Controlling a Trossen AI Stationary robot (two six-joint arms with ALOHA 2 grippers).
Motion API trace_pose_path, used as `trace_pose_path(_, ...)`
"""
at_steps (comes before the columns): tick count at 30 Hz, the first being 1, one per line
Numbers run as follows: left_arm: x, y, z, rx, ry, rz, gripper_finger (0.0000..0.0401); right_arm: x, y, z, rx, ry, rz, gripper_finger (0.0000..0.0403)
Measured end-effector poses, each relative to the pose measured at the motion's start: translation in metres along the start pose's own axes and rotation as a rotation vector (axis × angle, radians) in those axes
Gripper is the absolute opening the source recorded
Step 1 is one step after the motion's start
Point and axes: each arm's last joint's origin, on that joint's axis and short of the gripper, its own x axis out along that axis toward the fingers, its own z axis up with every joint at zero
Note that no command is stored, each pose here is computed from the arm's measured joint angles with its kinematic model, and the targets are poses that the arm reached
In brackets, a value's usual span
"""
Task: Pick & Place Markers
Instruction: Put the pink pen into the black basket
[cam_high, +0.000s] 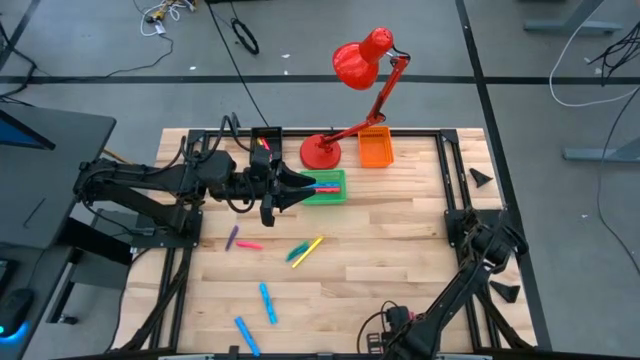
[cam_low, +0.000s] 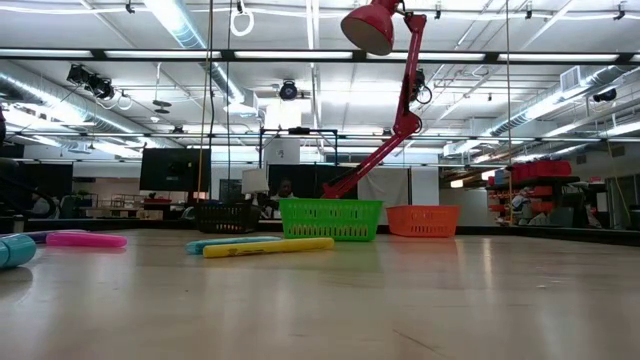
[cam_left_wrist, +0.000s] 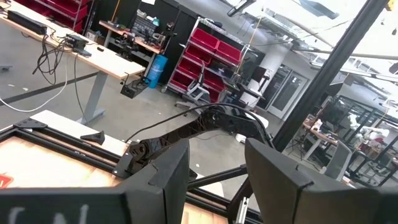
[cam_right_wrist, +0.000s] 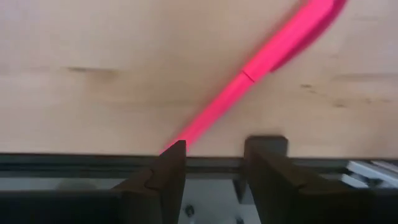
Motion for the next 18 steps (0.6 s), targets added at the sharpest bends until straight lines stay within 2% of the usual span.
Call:
trace_pose_path(7, 0.000, 0.000, 0.000, 0.000, 0.000, 0.000, 0.0162, -0.001, 0.009, 0.003, 0.010, 0.015, 0.045, 0.0165)
trace_pose_path(18, 0.000, -0.001, 0.000, 0.001, 0.009, -0.016, 0.0162, 0.000, 0.015, 0.001, 0.016, 0.076, 0.057, 0.0165)
